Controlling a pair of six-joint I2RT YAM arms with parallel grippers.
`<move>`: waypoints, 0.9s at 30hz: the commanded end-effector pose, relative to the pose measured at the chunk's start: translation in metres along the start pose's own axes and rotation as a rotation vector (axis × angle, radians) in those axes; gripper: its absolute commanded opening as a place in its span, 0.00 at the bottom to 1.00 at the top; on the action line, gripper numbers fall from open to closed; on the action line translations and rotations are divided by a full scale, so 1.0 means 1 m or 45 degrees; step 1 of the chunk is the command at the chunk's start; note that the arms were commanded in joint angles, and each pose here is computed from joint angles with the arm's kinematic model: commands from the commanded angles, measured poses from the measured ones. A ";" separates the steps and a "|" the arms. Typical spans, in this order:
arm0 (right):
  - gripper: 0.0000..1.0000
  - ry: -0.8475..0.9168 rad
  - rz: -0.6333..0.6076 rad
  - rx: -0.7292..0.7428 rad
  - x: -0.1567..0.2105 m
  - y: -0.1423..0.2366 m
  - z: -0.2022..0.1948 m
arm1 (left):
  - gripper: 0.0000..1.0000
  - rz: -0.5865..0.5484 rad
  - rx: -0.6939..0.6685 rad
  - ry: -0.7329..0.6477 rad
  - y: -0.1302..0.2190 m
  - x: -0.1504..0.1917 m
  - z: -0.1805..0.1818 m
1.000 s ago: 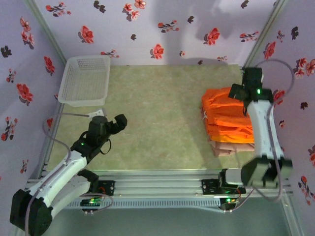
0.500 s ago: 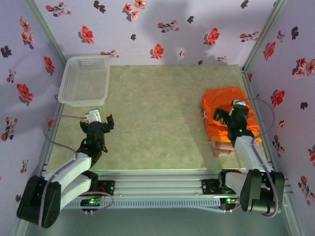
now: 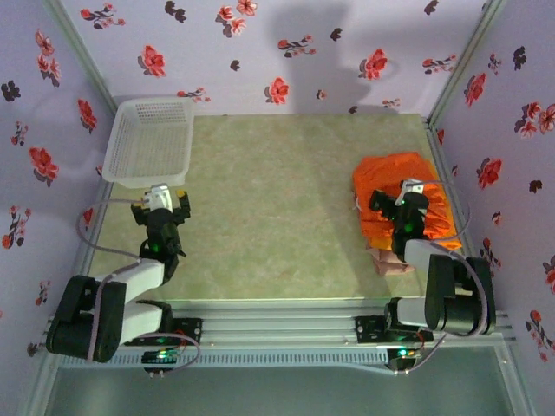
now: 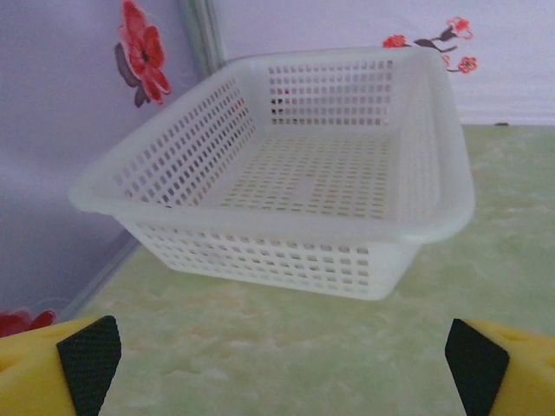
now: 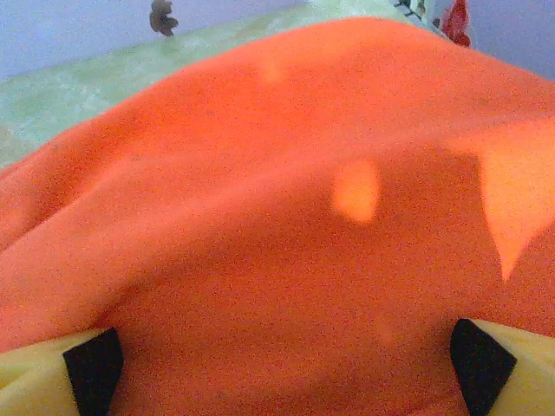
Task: Fold and stack the shorts
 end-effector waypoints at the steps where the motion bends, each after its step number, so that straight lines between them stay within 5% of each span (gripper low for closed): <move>1: 0.99 0.022 -0.098 -0.072 -0.005 -0.006 0.006 | 0.99 -0.072 -0.027 0.020 -0.001 -0.008 0.008; 18: 0.99 0.080 -0.035 -0.069 0.012 -0.029 0.012 | 0.99 0.056 0.096 0.016 -0.043 0.038 0.005; 27: 0.99 0.081 -0.039 -0.034 0.011 -0.030 0.012 | 1.00 0.187 0.143 -0.006 -0.064 0.030 0.003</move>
Point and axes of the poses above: each hand's point on the last joint's axis, 136 mm out from that joint toward the fingers, its own y axis back along the fingers, its own z axis along the line the jaws close on, x = y × z, the point moved 10 cm from there along y, back along the fingers, and after that the axes turned 4 degrees about -y, right-handed, at the moved point
